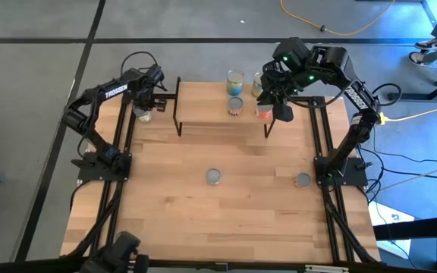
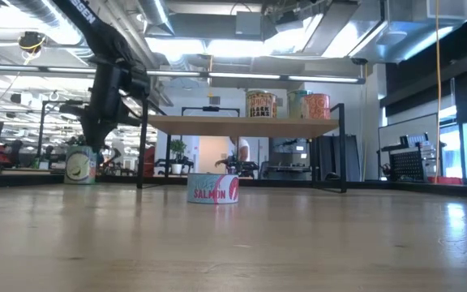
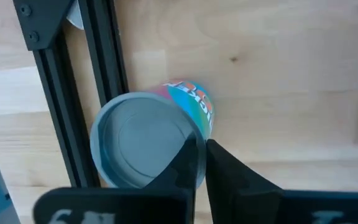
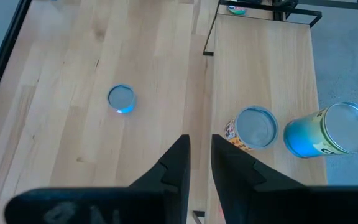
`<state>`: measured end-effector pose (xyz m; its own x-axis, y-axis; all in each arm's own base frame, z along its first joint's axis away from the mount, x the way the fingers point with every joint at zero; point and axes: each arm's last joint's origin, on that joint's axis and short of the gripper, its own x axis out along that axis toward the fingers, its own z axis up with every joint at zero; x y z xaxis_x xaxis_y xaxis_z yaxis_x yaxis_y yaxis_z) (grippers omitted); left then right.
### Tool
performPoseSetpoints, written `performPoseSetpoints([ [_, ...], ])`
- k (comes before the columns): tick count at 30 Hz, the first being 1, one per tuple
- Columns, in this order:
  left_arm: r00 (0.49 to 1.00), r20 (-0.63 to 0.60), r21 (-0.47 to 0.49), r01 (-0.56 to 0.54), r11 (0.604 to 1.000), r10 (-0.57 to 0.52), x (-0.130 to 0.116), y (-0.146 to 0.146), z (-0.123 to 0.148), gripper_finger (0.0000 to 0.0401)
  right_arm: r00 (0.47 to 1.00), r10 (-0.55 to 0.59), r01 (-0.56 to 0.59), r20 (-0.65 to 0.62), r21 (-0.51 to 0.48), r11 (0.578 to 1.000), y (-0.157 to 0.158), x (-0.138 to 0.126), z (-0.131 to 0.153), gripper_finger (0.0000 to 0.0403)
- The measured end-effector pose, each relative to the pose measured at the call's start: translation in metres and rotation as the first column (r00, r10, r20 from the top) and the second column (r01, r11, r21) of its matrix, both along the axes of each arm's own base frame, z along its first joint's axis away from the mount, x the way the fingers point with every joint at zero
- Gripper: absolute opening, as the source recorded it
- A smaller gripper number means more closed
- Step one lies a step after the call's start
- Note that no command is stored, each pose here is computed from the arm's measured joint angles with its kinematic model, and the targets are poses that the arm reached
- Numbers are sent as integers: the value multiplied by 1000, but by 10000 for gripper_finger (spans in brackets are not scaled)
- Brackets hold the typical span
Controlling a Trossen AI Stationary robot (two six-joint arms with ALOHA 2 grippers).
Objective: Pick and place cans onto a shelf
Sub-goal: Put the canned chicken soup on the shelf
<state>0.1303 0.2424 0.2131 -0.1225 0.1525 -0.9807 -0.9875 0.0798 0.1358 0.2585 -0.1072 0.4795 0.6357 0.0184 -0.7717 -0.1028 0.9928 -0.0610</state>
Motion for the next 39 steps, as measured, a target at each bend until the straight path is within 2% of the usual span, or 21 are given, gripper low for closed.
performPoseSetpoints([
  [3, 999, 42, 25, 9, 1000, -10, -3, -7, 14, 8, 1000, 0, 0, 0, 0, 1000, 0, 0, 0, 67],
  [10, 997, 54, 43, 59, 997, -62, -5, -35, 41, 8, 1000, 0, 0, 0, 0, 1000, 0, 0, 0, 67],
  [18, 979, 80, 109, 180, 978, -189, -3, -81, 77, 8, 1000, 0, 0, 0, 0, 1000, 0, 0, 0, 67],
  [23, 953, 66, 141, 283, 949, -294, 4, -105, 108, 8, 1000, 1, -1, 0, 1, 1000, 0, 0, 0, 67],
  [26, 924, 80, 203, 353, 914, -374, 13, -115, 131, 8, 1000, 5, -5, 3, 7, 1000, 0, 0, 0, 67],
  [29, 878, 111, 285, 420, 861, -465, 21, -126, 157, 8, 1000, 26, -27, 15, 32, 999, 1, 0, 0, 67],
  [34, 812, 159, 406, 464, 787, -561, 29, -143, 195, 8, 999, 34, -35, 20, 47, 998, 2, 0, 0, 67],
  [39, 745, 117, 527, 514, 677, -657, 45, -155, 223, 8, 999, 34, -35, 21, 47, 998, 2, 0, 0, 67],
])
